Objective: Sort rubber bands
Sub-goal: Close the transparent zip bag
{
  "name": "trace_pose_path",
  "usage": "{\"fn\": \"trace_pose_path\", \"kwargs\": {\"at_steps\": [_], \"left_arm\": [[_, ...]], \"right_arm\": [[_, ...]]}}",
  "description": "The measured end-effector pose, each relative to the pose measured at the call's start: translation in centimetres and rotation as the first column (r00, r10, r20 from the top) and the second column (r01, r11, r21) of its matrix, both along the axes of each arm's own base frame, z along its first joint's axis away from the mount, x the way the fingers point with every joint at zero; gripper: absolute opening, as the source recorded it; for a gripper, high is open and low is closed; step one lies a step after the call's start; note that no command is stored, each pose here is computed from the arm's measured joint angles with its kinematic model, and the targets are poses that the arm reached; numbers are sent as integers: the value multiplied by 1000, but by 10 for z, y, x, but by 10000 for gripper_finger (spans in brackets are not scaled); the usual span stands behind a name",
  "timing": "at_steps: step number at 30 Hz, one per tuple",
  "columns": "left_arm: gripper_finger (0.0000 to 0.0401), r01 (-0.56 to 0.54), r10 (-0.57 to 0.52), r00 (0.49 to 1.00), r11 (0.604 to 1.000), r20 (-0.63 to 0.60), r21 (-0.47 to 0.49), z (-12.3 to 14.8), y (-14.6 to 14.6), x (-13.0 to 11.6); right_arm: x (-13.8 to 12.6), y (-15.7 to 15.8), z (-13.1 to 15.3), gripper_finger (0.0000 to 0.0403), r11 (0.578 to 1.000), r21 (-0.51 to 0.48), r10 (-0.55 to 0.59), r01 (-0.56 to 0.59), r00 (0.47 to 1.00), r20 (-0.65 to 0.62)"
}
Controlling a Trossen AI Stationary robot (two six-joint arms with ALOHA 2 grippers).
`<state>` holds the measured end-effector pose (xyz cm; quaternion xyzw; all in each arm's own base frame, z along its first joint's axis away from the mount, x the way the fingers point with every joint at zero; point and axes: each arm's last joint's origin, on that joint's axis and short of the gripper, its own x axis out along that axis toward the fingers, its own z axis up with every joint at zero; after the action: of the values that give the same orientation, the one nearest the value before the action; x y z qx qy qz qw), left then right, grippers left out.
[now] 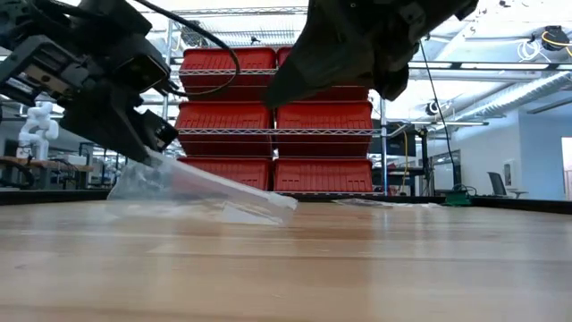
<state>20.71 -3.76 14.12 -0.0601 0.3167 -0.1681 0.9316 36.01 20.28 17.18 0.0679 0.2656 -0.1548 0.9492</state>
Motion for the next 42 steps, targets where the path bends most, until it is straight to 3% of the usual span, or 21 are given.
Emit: {"fn": "trace_pose_path", "kwargs": {"at_steps": [6,10,16,22,27,31,34,37,40,42], "left_arm": [[145,-15,16,1000,1000,26,-25,4,0,4],[156,-19,21,998,999,64,-31,16,-1,12],[157,-58,58,997,998,55,1,31,10,14],[157,-97,97,995,995,-7,34,35,23,2],[157,-99,101,993,994,-52,42,34,23,-3],[157,-91,96,990,995,-107,52,28,23,-7],[157,-79,88,986,995,-140,66,24,23,-9],[157,-78,87,985,995,-147,67,23,23,-9],[157,-80,87,988,995,-128,65,25,23,-8],[157,-80,87,989,995,-119,64,25,23,-7]], "right_arm": [[-5,-2,-14,0,997,67,36,-45,991,127],[-9,-12,-24,0,990,133,15,-48,971,240],[1,-49,-35,4,940,315,-203,128,954,219],[16,-85,-38,55,901,413,-225,135,958,178],[20,-90,-39,120,885,465,-106,30,985,138],[10,-65,-42,142,923,363,103,-126,991,84],[4,-51,-45,123,928,350,137,-130,991,4],[1,-47,-46,78,942,329,89,-61,994,-69],[3,-47,-45,23,951,308,61,-32,995,-84],[5,-51,-44,7,951,308,50,-23,996,-79]]}}
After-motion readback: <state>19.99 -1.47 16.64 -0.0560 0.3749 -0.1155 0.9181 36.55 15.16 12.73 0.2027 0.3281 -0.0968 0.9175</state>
